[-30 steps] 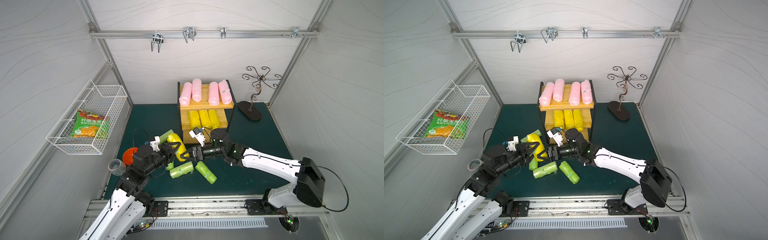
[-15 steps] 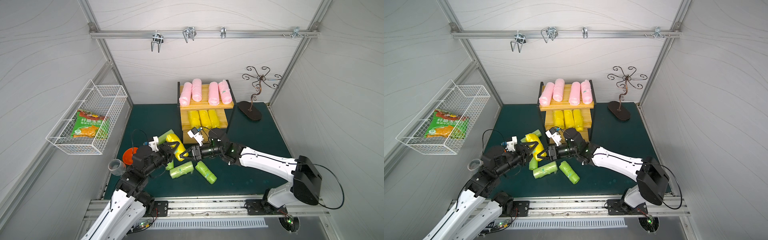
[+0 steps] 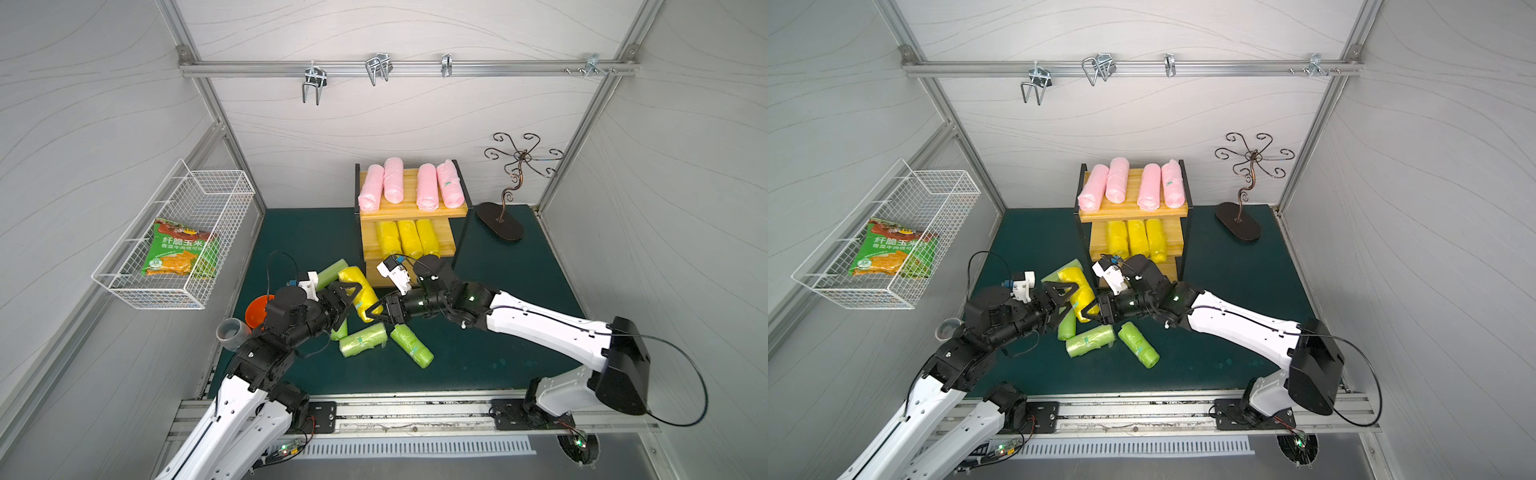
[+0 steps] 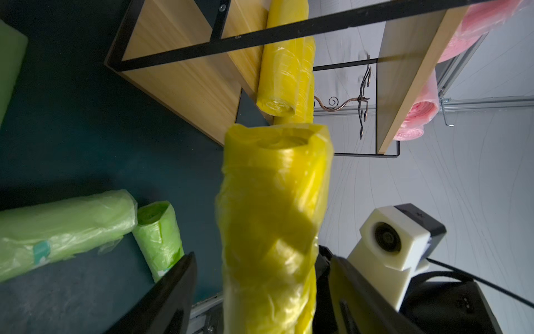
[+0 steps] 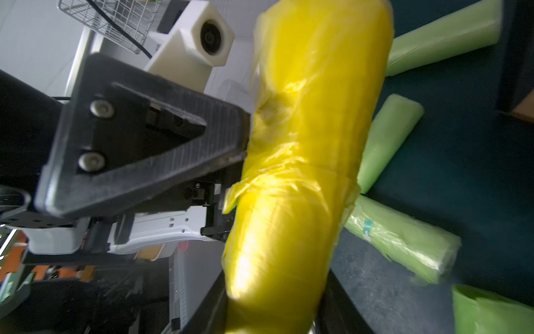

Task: Sort the rolls of trash bags by color and place them on the shelf
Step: Pick up the roll of trash bags from the center of the board, then place the roll of trash bags on the shelf.

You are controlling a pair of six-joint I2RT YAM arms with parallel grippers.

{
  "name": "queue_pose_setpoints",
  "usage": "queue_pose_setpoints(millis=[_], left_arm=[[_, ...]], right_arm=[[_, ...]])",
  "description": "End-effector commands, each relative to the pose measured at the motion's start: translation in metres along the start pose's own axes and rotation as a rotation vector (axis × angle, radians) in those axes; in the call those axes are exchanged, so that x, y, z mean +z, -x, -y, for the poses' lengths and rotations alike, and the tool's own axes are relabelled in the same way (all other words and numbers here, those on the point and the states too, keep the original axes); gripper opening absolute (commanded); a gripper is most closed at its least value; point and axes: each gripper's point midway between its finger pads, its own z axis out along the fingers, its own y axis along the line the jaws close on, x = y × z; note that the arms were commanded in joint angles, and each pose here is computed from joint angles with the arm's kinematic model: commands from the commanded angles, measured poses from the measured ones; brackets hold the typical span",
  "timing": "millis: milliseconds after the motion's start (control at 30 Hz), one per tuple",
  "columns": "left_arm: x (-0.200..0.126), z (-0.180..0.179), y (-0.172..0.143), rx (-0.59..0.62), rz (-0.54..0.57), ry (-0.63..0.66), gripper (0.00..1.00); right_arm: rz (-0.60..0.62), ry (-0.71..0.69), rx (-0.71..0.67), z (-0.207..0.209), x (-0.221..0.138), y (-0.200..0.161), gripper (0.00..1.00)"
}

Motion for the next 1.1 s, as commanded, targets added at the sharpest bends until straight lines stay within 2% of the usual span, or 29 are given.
queue_pose_setpoints(millis=[0, 167, 300, 500, 867, 1067], left_arm=[[-0.010, 0.005, 0.004, 0.110, 0.019, 0.041, 0.81], [-0.017, -0.003, 0.009, 0.153, 0.047, 0.105, 0.80], [-0.022, -0.007, 0.011, 0.185, 0.062, 0.142, 0.76], [-0.022, -0.009, 0.012, 0.199, 0.058, 0.161, 0.72], [-0.021, -0.012, 0.011, 0.216, 0.052, 0.177, 0.70], [-0.018, -0.015, 0.010, 0.211, 0.045, 0.181, 0.69]], right_arm=[[0.055, -0.241, -0.163, 0.020, -0.038, 0.009, 0.00], [0.065, -0.538, -0.230, 0.060, -0.077, 0.011, 0.00], [0.026, -0.759, -0.279, 0.089, -0.105, 0.008, 0.00], [0.001, -1.022, -0.288, 0.123, -0.145, 0.010, 0.00], [-0.001, -1.140, -0.282, 0.148, -0.178, 0.024, 0.00], [-0.034, -1.175, -0.288, 0.163, -0.176, 0.036, 0.00]])
